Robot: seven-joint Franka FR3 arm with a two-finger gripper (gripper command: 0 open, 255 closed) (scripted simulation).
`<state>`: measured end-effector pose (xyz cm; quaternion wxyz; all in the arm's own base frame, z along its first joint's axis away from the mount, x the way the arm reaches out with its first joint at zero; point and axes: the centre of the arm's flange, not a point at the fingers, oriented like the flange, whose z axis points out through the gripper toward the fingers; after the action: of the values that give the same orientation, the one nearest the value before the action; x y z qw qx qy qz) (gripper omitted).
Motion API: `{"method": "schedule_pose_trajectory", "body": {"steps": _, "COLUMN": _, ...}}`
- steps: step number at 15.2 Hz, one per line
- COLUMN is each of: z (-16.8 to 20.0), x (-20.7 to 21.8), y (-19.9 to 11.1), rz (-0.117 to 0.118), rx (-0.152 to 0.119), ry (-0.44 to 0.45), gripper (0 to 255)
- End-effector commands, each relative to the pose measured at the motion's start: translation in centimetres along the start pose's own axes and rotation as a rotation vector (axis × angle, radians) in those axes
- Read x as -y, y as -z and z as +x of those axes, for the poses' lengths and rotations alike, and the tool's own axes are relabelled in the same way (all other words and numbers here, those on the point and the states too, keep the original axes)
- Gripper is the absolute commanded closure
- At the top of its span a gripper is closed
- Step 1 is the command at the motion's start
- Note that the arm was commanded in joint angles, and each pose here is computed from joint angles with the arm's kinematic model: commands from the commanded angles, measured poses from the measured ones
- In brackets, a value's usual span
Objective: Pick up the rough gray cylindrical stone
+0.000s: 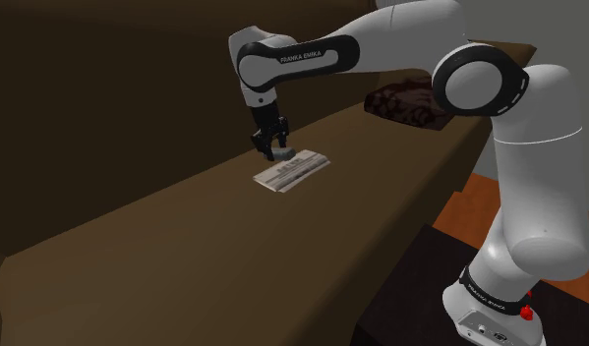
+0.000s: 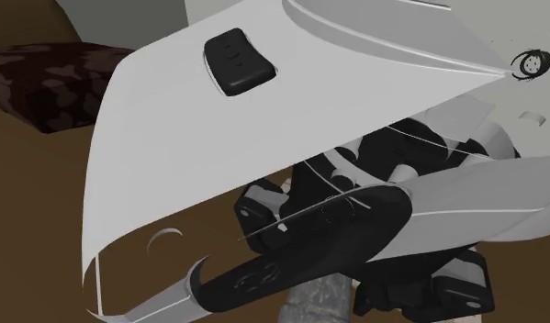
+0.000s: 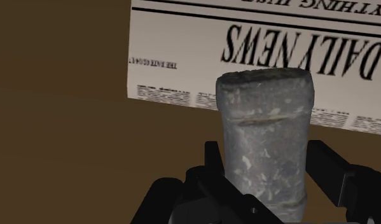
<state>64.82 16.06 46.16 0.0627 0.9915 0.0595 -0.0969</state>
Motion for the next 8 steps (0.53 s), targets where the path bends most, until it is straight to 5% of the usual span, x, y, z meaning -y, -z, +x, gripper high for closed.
{"method": "schedule_pose_trajectory", "body": {"steps": 1, "z": 0.0, "x": 0.0, "y": -0.1, "rz": 0.000, "rx": 0.001, "ry": 0.000, "gripper": 255}}
{"method": "schedule_pose_trajectory", "body": {"steps": 8, "z": -0.5, "x": -0.3, "y": 2.5, "rz": 0.000, "rx": 0.001, "ry": 0.000, "gripper": 255}}
